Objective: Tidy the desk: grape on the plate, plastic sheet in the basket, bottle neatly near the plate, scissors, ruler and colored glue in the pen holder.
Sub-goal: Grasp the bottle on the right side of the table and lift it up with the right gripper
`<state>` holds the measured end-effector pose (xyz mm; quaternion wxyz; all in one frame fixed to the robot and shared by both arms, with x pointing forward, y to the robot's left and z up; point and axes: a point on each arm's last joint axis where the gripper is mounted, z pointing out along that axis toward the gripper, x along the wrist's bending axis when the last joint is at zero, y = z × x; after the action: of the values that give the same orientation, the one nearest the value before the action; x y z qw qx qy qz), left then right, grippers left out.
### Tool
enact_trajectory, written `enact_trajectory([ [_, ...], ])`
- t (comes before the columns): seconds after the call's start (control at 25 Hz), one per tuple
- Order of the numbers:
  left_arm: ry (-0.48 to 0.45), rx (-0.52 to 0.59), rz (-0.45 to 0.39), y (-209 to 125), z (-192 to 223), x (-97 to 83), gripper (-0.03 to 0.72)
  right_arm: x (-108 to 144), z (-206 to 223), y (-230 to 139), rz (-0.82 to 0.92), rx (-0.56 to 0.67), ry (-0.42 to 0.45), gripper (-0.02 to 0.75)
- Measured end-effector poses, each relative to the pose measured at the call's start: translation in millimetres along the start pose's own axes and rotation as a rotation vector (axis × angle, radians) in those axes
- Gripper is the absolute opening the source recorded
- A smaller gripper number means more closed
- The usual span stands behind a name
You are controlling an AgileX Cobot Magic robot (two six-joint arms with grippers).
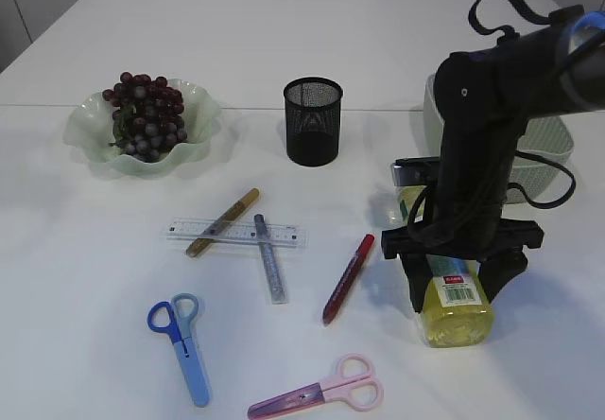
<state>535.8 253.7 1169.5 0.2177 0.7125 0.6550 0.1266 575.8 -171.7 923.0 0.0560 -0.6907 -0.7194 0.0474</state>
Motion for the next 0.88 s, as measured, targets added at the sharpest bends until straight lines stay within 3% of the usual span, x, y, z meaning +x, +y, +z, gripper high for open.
enact_trajectory([
  [0.88, 0.000, 0.001, 0.000, 0.1, 0.3, 0.0, 0.489, 0.3, 10.7, 3.7, 0.001, 0.015, -0.007, 0.594],
])
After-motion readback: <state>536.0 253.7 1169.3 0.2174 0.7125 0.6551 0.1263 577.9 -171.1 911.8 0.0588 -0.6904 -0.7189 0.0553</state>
